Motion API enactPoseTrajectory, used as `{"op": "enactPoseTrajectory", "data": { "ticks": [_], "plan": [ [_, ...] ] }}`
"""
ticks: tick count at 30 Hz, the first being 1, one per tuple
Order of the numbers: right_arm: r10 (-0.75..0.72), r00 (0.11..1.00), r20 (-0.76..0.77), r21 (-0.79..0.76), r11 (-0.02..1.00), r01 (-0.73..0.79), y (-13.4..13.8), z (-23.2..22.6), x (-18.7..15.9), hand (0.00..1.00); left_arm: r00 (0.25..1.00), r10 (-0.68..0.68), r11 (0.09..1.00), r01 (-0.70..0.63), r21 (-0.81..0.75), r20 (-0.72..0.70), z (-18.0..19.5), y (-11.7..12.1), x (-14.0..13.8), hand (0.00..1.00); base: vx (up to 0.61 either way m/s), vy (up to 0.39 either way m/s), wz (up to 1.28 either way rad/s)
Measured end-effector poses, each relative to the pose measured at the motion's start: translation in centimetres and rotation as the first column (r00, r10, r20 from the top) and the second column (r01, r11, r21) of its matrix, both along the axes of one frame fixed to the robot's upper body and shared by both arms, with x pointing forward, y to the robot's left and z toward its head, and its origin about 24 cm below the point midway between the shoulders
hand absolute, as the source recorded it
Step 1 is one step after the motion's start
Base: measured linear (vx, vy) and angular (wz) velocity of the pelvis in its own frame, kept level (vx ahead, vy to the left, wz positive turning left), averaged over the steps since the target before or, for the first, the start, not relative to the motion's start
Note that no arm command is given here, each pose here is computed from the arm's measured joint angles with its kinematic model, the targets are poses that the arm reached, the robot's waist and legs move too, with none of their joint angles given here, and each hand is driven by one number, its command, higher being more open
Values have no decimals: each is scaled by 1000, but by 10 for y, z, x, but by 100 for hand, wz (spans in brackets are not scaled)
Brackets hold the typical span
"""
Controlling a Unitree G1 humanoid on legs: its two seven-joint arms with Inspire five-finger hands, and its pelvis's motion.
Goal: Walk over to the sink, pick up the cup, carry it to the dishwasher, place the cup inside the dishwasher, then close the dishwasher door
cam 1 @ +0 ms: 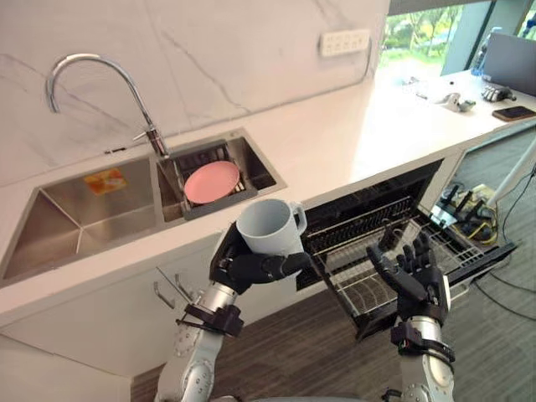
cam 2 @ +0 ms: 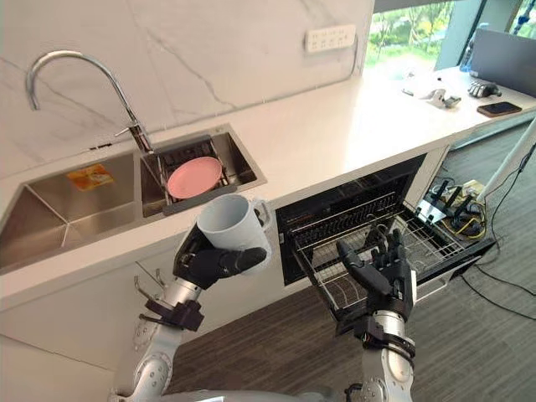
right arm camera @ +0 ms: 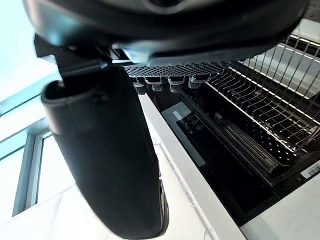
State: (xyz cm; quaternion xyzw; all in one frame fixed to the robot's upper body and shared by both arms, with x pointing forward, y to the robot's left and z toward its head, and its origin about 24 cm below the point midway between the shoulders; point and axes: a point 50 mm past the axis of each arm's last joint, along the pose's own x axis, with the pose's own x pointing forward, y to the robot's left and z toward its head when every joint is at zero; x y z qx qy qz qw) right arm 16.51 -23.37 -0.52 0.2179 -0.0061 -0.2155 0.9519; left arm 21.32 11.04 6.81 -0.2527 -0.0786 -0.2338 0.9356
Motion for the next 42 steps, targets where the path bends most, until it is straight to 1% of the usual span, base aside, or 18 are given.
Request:
{"op": "enactPoseTrajectory", "data": {
  "ticks": [2,4,5,6,8,10,13,14,18,21,28,32,34,37,40,42],
  "plan": [
    [-5,1000,5,-10,1000,5,-1,2,0,100,999,-12,1000,12,-4,36,8,-3,5,0,147,233,-27],
    [29,999,34,-33,999,-27,5,8,10,100,994,-12,1000,13,-12,105,25,-6,7,0,100,227,-109],
    [41,998,48,-26,999,-40,9,10,15,100,992,-1,1000,2,-12,129,30,-5,9,0,19,219,-168],
    [79,994,77,-15,997,-78,16,13,23,100,987,49,999,-48,-7,155,38,-1,14,0,-14,152,-141],
    [110,990,90,-15,994,-109,19,15,26,100,984,93,996,-94,1,154,40,6,16,0,-24,99,-122],
    [111,991,72,-10,994,-110,18,12,26,100,982,117,993,-120,13,152,41,10,18,0,-21,47,-82],
    [76,995,63,-14,997,-75,12,12,24,100,982,106,994,-110,16,159,43,9,17,0,84,-59,-12],
    [61,997,56,-31,998,-59,5,14,23,100,983,111,994,-112,-1,149,43,7,18,0,201,-123,-14],
    [84,996,22,-31,996,-84,6,10,20,100,979,142,989,-135,-56,149,47,6,20,0,130,-126,-28],
    [81,996,27,-26,996,-81,6,10,12,100,979,109,994,-104,-37,171,51,5,17,0,14,-39,-9],
    [86,996,6,-26,996,-86,5,7,6,100,984,116,993,-115,-12,133,41,6,11,0,24,-11,9],
    [115,993,22,4,993,-115,11,7,9,100,986,123,992,-124,-2,113,36,9,8,0,56,-43,20],
    [181,983,17,23,983,-181,24,5,14,100,986,144,989,-145,8,88,29,13,4,0,141,-129,-2],
    [270,962,35,35,962,-272,41,7,26,100,986,163,986,-164,24,44,20,14,5,0,219,-227,-22],
    [308,949,59,22,951,-310,46,12,34,100,983,184,982,-183,50,-21,5,11,5,0,229,-60,-75],
    [323,941,102,5,946,-325,48,21,46,100,980,200,975,-198,99,-9,1,10,1,0,201,46,-86]
  ]
}}
